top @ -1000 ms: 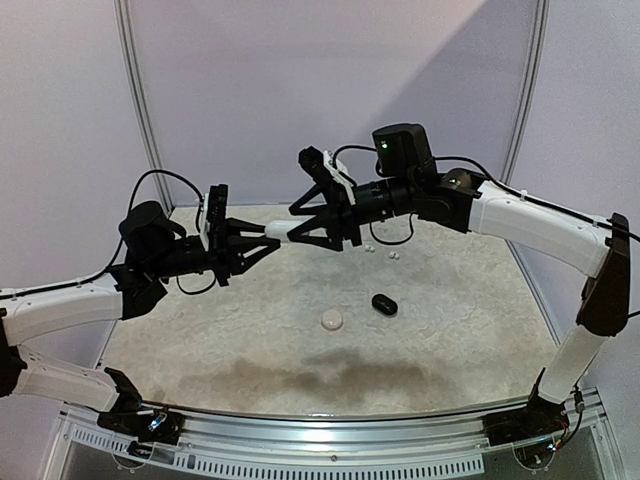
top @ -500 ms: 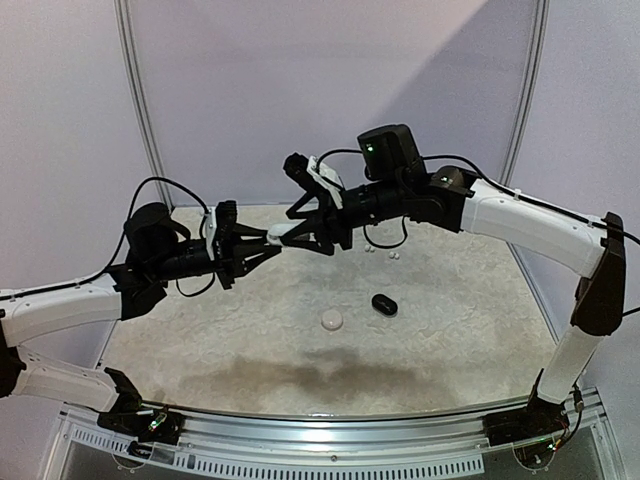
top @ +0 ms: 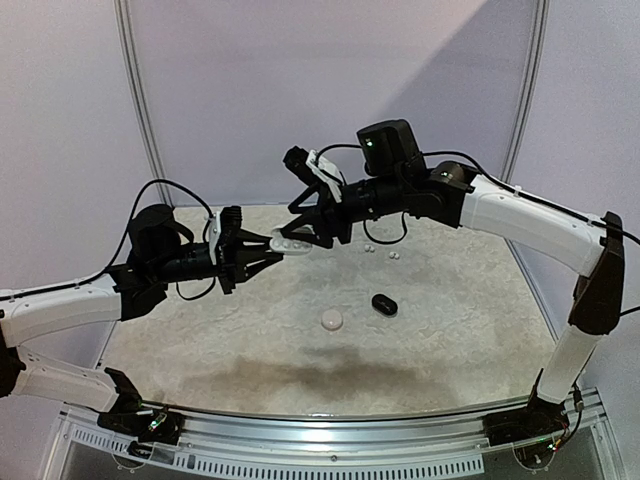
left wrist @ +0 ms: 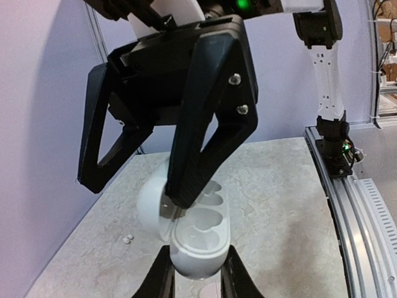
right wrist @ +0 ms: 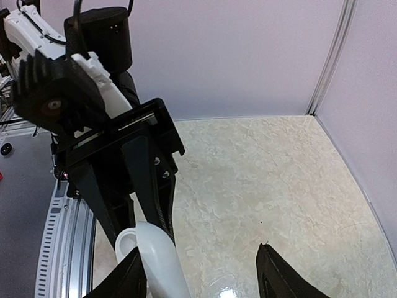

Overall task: Insert the wireless bluetooth earbuds into the charging case
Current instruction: Open the charging case.

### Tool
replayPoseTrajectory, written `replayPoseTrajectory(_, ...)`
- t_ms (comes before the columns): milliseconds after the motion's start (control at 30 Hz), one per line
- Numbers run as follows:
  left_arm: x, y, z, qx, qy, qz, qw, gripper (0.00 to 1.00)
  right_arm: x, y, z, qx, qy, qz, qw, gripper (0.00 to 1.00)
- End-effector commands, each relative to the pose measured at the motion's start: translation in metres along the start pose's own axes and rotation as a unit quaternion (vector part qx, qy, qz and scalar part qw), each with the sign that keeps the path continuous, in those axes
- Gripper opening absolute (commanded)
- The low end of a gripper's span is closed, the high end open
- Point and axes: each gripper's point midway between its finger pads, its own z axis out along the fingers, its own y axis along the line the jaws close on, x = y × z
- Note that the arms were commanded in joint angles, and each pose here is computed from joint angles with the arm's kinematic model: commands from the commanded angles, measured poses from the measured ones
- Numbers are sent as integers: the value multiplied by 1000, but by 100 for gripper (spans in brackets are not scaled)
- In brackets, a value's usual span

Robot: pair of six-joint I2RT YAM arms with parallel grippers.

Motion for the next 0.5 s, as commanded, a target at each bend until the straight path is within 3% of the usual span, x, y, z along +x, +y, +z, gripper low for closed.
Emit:
replayPoseTrajectory(0, -7, -6, 0, 12, -14, -97, 995, 0, 10, -29, 3, 36, 23, 31, 999, 61)
replayPoseTrajectory(233, 6, 3, 0, -12, -1, -188, 982, 0, 23, -30, 17, 4, 50, 47, 998, 65)
replayPoseTrajectory(467, 20, 13, 2, -38, 10, -235, 971, 0, -3, -24, 5, -44, 6, 52, 998, 70)
